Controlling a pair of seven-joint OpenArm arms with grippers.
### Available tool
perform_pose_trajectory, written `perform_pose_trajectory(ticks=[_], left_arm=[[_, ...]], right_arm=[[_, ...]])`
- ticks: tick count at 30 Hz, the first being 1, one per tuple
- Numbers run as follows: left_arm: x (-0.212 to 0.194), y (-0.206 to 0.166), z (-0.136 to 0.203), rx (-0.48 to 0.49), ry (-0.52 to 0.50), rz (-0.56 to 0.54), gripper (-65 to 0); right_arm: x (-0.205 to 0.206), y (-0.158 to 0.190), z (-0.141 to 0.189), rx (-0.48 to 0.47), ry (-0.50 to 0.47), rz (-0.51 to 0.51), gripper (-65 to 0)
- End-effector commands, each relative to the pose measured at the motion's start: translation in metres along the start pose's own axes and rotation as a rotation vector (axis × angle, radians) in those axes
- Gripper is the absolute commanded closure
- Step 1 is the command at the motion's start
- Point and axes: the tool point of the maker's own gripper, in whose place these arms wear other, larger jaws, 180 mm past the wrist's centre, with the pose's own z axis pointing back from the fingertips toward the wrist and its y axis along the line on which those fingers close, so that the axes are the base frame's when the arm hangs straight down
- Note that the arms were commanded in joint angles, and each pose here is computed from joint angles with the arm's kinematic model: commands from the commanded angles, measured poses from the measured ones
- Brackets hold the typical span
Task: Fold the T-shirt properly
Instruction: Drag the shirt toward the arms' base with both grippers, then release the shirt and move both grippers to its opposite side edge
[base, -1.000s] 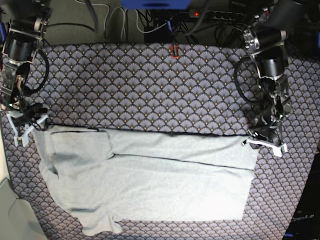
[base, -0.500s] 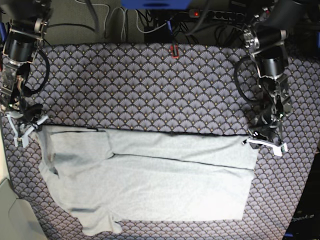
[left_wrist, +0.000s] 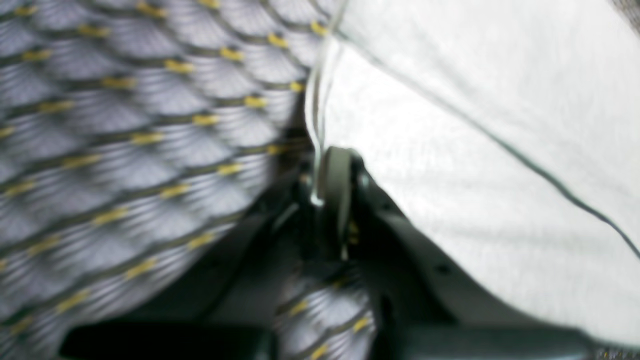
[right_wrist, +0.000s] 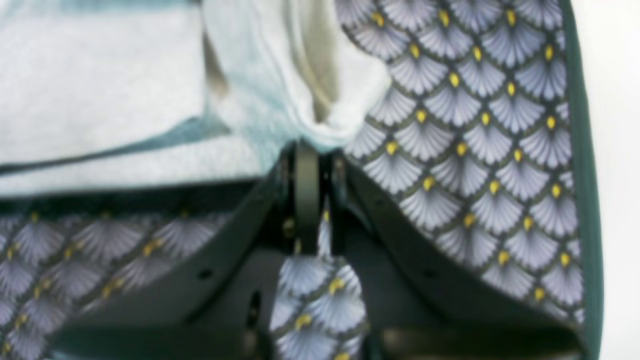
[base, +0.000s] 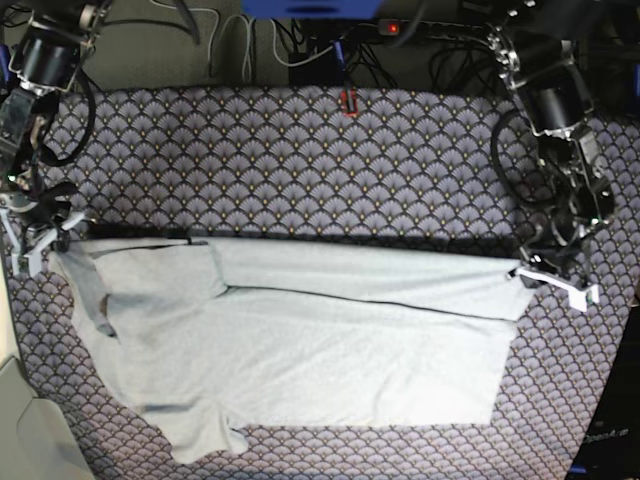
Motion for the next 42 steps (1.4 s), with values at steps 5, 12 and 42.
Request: perform_pose_trajectory(ticks=[5, 12, 42], left_arm=[[0.021, 0.025, 0.029, 0.061, -0.058, -0.026, -1.3], [0.001, 0.035, 0.061, 0.098, -0.060, -0.106, -1.3], [-0.085, 0.071, 0.121, 0.146, 0.068, -0.103, -1.3]], right_arm=[[0.006, 0.010, 0.026, -0.011, -0.032, 0.048, 0.0], [-0.021, 0.014, 0.052, -0.036, -0.017, 0.026, 0.0], [-0.122, 0.019, 0.112, 0.037, 0.169, 0.021, 0.0]])
